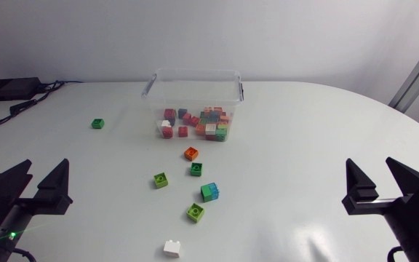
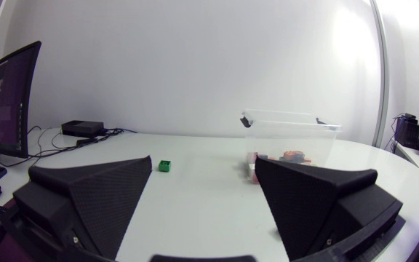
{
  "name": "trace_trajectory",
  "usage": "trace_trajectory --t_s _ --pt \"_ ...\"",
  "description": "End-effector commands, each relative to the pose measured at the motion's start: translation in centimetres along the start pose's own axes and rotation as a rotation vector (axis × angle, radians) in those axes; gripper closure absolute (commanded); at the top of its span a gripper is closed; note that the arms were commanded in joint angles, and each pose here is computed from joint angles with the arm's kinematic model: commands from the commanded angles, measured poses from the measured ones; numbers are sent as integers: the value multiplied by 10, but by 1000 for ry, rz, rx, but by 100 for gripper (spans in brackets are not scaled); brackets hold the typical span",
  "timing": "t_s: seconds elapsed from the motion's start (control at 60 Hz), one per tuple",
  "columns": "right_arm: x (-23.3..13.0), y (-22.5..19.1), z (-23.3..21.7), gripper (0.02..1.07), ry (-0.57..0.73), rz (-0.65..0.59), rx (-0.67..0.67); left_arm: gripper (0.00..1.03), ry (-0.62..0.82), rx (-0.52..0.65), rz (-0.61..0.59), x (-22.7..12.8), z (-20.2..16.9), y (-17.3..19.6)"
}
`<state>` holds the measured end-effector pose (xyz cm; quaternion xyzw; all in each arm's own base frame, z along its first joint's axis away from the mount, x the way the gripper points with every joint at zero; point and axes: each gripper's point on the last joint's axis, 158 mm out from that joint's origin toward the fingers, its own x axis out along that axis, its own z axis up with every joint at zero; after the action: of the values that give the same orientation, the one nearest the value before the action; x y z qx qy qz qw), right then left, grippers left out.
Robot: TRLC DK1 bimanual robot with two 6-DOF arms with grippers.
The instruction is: Place the duplo bricks in the container
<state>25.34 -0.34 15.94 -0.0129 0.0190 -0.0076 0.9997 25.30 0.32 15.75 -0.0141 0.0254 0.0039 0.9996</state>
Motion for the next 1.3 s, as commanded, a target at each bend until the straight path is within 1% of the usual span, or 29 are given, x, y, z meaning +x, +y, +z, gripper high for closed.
trace_trajectory --t_s 0.0,0.183,0.233,0.417,0.55,0.65,0.683,0.75,0.85,0.883,0.9,0.933,1.0,1.017,1.033,1.117,1.217,1.283 --pt "1 3 -11 6 22 12 13 5 0 -22 -4 0 -5 -1" --pt "1 3 -11 6 19 12 -9 5 -35 -23 7 1 3 2" --pt "1 3 -10 6 16 12 -9 5 -41 -42 11 0 6 3" --pt "-2 3 9 6 -19 11 -5 5 -93 -69 27 -6 39 7" --pt "-4 5 33 6 -50 21 -3 5 -47 -91 23 -2 56 5" --pt "2 7 47 6 -17 30 -3 5 5 -94 30 8 68 6" --pt "6 7 51 6 0 33 -2 8 40 -96 34 16 72 7" --pt "18 9 54 6 58 39 15 8 121 -99 45 31 76 9" --pt "31 14 59 6 107 53 46 8 254 -108 54 52 71 11" --pt "36 18 59 6 130 59 50 8 314 -112 62 61 66 13" --pt "41 21 60 6 147 63 51 10 358 -119 69 68 62 14" --pt "44 24 61 6 154 67 51 12 403 -122 75 75 55 16" --pt "50 29 61 6 177 73 42 12 494 -120 87 84 43 20" --pt "52 33 60 6 190 78 37 12 511 -117 87 86 41 20" --pt "54 35 59 6 201 81 37 12 561 -111 95 91 33 24" --pt "61 44 51 6 266 89 17 11 671 -84 99 99 16 30" --pt "68 60 37 6 370 116 21 11 805 -22 93 112 -10 41" --pt "69 75 23 6 462 147 5 11 897 50 62 122 -30 49"
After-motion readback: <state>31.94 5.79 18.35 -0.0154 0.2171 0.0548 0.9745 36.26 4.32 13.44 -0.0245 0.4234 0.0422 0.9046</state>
